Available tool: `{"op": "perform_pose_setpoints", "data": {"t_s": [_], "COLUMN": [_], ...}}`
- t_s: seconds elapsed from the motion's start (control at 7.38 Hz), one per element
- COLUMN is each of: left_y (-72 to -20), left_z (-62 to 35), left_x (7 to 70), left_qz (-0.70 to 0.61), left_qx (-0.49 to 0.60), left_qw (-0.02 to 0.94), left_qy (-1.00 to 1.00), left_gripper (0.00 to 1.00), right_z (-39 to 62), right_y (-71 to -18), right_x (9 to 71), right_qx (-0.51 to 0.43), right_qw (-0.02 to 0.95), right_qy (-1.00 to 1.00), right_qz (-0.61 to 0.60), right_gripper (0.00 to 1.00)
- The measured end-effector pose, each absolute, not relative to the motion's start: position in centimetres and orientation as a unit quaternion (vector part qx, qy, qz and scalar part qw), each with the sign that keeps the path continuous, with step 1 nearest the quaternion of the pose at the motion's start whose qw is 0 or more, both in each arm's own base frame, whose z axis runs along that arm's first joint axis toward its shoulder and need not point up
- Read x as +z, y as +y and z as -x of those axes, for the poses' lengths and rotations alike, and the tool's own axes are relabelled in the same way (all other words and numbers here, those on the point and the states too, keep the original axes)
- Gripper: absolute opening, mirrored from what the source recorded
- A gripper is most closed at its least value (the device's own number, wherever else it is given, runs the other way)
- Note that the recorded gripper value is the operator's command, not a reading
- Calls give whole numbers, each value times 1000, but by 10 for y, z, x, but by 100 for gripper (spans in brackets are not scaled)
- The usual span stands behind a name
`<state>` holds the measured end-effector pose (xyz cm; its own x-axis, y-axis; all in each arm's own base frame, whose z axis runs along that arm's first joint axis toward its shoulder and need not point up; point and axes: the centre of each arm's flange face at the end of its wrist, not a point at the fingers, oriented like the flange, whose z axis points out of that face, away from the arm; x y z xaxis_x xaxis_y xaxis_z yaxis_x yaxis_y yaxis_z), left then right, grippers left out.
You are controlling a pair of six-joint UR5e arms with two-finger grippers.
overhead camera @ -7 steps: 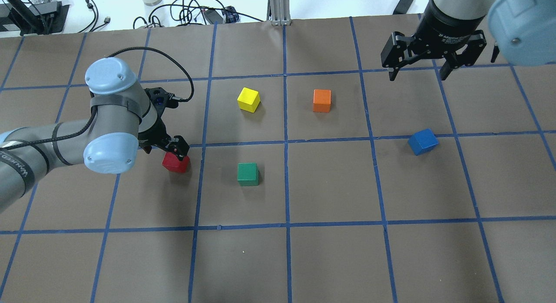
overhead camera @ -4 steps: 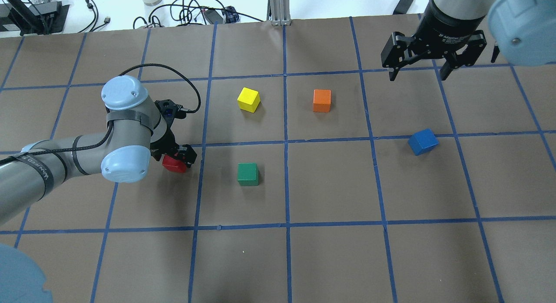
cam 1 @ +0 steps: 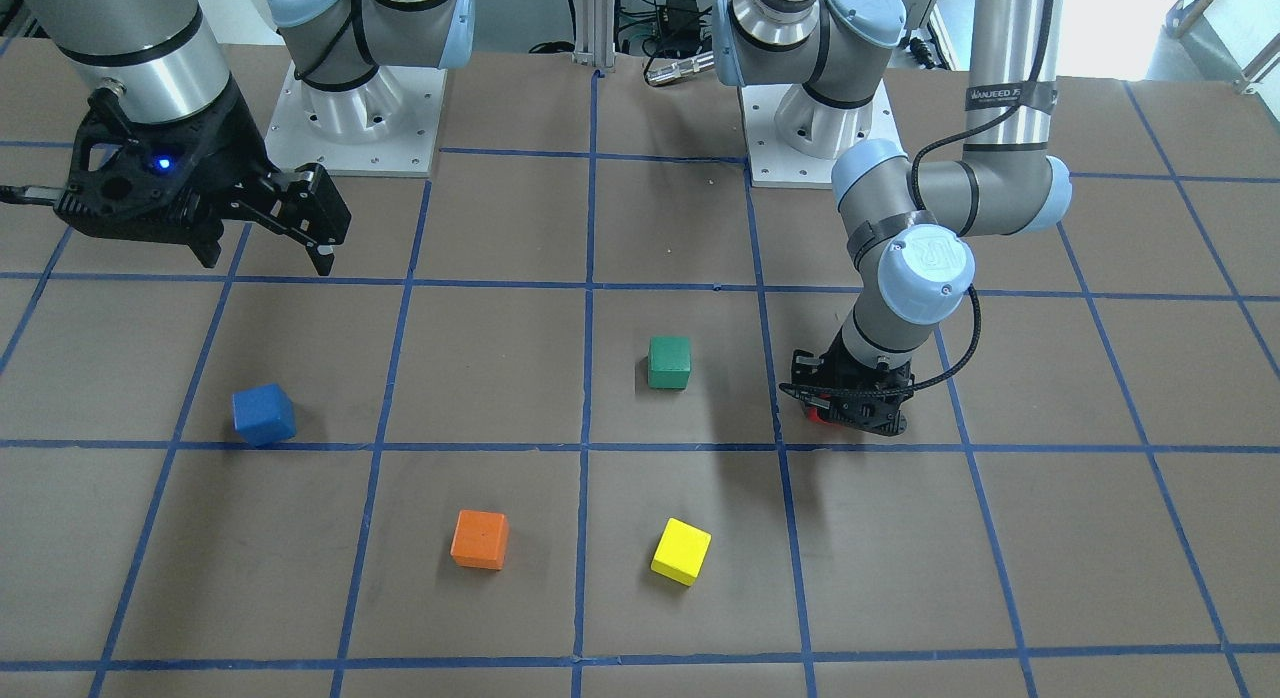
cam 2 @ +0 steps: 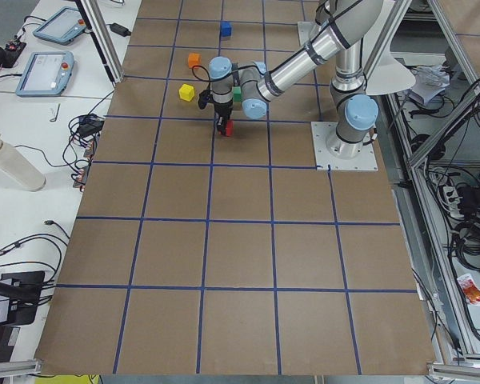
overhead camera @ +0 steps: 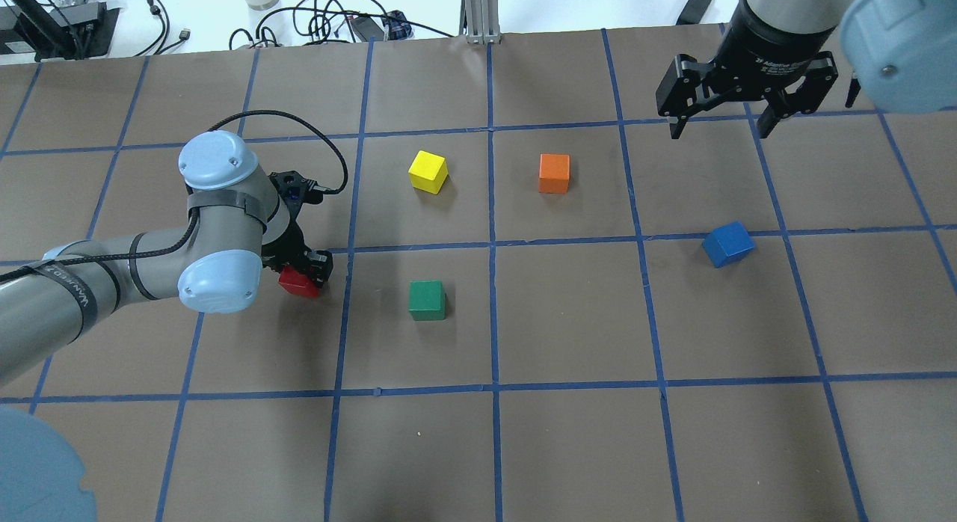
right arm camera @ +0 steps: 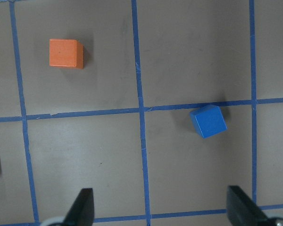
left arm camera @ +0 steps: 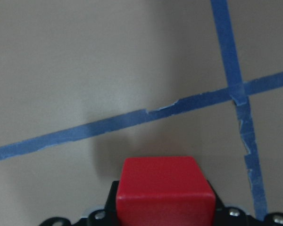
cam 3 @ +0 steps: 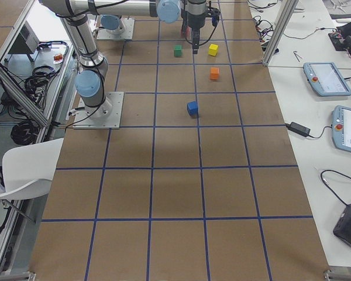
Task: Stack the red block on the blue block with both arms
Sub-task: 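Carry the red cube with the left gripper toward the table center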
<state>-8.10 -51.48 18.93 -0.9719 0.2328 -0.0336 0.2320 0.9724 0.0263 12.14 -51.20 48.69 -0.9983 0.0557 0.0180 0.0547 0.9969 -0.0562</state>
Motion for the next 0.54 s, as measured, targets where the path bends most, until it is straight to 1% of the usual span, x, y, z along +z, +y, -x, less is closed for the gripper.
{"op": "perform_pose_setpoints", "data": {"t_s": [0.27,0.54], "left_y": [-545,-583], "left_z": [127,212], "left_x": [222,258], "left_qz": [-83,-44], "left_qx": [-10,-24], "left_qw": [11,-18], "left_qy": [996,999], "left_gripper": [3,4], "right_z": [-119,-108], "right_y": [-513,-515], "right_x": [486,486], "right_qx": [26,26], "right_qw": [10,10], "right_qy": [-999,-999], "right_qz": [29,39], "right_gripper": [100,100]}}
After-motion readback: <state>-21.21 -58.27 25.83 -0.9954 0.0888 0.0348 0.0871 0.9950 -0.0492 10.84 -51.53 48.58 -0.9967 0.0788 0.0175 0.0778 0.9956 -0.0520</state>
